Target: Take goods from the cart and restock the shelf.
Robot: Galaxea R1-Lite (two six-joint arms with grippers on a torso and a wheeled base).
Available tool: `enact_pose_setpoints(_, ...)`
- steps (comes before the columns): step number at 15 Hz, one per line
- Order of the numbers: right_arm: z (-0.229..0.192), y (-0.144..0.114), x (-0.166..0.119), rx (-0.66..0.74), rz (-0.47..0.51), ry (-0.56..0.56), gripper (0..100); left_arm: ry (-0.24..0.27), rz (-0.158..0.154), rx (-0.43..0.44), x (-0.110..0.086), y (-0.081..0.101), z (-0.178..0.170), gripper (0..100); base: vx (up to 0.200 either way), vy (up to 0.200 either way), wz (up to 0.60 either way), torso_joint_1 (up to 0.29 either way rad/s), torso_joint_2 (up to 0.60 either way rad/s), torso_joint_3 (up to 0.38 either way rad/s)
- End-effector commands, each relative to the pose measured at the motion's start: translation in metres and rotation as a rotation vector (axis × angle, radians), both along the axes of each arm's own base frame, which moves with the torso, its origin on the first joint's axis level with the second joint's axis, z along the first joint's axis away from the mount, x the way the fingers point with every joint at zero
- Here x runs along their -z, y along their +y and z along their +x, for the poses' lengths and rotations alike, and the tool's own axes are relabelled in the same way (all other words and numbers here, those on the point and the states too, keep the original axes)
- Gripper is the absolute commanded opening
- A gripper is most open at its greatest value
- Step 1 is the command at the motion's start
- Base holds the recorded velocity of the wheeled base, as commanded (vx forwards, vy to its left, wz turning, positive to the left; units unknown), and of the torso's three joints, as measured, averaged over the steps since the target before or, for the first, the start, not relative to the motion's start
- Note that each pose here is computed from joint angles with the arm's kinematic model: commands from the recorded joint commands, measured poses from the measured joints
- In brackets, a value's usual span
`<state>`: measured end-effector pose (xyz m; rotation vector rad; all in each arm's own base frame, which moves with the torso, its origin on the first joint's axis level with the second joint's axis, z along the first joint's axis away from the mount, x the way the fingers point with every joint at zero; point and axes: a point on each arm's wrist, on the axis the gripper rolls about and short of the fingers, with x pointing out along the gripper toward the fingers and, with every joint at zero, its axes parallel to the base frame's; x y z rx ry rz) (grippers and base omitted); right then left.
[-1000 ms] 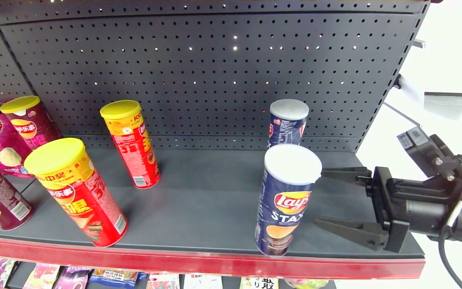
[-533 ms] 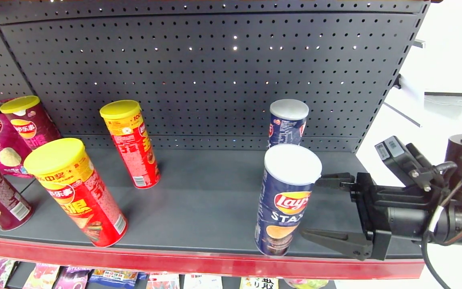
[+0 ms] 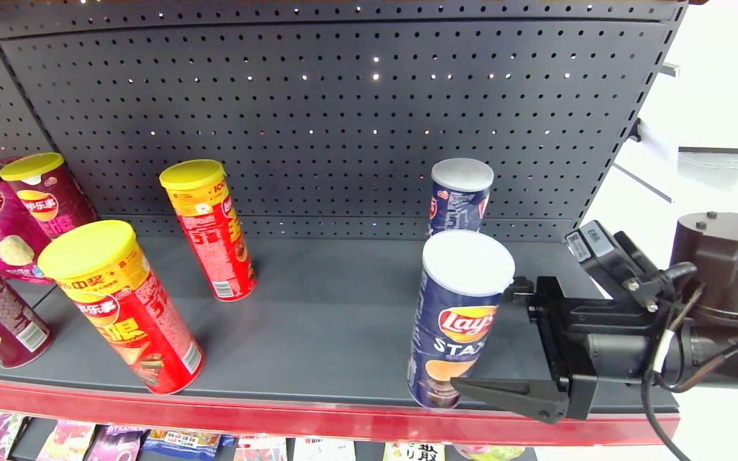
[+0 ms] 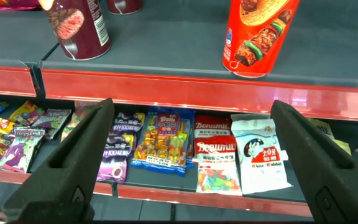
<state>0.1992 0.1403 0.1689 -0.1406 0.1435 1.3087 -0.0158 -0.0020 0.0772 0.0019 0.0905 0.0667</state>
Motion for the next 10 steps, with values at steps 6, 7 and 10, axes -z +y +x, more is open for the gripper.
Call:
enact_pose_setpoints(6, 0.013, 0.018, 0.003, -0.031, -0.005, 0.004, 100, 0.002, -0.001, -0.001, 0.0, 0.0, 0.0, 100, 0.0, 0.0, 0.0, 0.0, 0.0, 0.0)
enact_pose_setpoints(7, 0.016, 0.02, 0.003, -0.03, -0.006, 0.004, 100, 0.002, 0.001, 0.0, 0.0, 0.0, 0.0, 100, 0.0, 0.0, 0.0, 0.0, 0.0, 0.0)
enact_pose_setpoints(10, 0.016, 0.022, 0.003, -0.012, -0.012, 0.003, 100, 0.002, 0.001, 0.0, 0.0, 0.0, 0.0, 100, 0.0, 0.0, 0.0, 0.0, 0.0, 0.0)
